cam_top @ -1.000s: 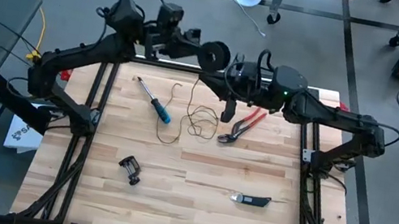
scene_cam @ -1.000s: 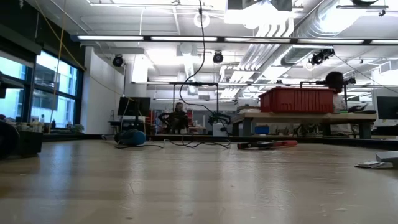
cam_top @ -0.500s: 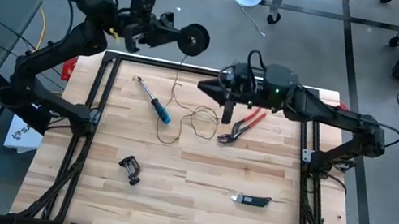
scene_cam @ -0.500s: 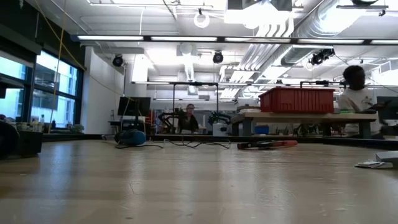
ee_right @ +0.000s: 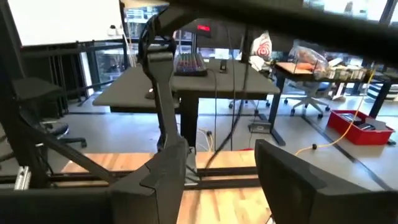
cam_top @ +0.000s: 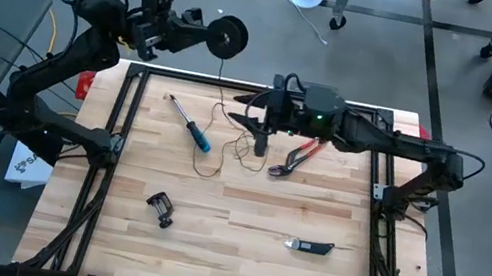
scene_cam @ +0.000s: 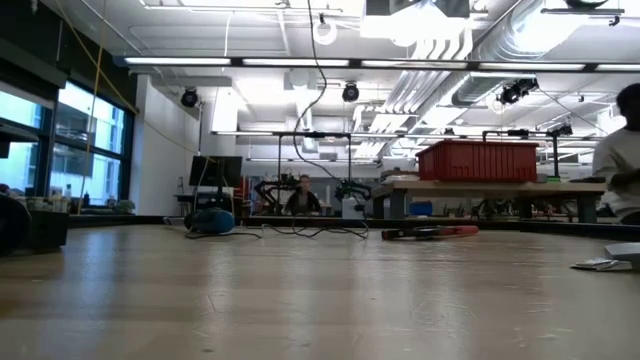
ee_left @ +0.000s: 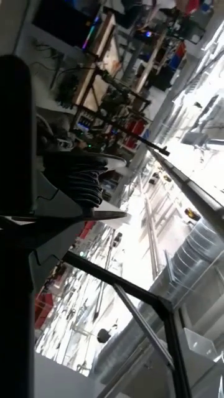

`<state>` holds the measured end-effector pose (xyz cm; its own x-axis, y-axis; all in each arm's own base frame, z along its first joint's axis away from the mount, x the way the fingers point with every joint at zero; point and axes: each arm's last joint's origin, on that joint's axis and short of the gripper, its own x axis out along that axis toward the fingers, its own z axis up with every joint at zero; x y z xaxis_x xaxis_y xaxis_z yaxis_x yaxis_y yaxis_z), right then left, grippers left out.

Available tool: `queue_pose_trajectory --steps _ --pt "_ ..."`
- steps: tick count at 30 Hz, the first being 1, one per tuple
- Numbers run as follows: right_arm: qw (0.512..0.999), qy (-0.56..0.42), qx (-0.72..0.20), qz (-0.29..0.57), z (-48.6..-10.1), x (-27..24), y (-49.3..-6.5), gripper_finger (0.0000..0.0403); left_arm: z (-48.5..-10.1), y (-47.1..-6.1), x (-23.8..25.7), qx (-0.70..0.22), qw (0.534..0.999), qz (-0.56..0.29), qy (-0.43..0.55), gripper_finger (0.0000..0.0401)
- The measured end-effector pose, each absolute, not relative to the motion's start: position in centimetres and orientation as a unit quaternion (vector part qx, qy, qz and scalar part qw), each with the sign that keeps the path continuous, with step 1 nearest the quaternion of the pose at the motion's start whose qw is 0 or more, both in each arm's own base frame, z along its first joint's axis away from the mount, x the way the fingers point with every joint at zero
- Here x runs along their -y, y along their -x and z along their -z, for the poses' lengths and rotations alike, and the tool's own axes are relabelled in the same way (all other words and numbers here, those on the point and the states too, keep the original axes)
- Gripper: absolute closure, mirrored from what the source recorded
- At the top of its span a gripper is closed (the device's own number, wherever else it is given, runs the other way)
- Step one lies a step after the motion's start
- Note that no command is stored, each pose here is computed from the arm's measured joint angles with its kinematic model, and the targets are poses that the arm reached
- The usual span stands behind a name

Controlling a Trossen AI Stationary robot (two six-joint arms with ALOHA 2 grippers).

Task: Coil cords
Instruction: Coil the black wire onto the black spool

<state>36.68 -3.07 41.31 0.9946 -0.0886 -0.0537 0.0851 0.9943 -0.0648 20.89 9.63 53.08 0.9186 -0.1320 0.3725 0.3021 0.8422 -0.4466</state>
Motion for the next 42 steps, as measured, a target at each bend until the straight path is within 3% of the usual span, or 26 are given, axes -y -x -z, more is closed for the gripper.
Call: queue_pose_trajectory --steps 23,27,34,42 --pt "0.997 -0.047 -0.005 0.053 -39.4 3.7 -39.3 0.0223 -52.7 -21.9 -9.5 0.168 0.946 0.101 0.257 0.0401" --pt "0.997 -0.047 -0.005 0.055 -39.4 3.7 -39.3 0.0265 -52.7 -21.9 -9.5 0.168 0.946 0.100 0.257 0.0401" --pt "0.997 -0.048 -0.009 0.057 -39.4 3.7 -39.2 0.0386 -52.7 -21.8 -9.5 0.167 0.948 0.099 0.253 0.0401" --pt "0.998 -0.036 -0.039 0.034 -41.4 1.7 -36.4 0.0401 -52.7 -19.6 -10.2 0.150 0.957 0.049 0.244 0.0401"
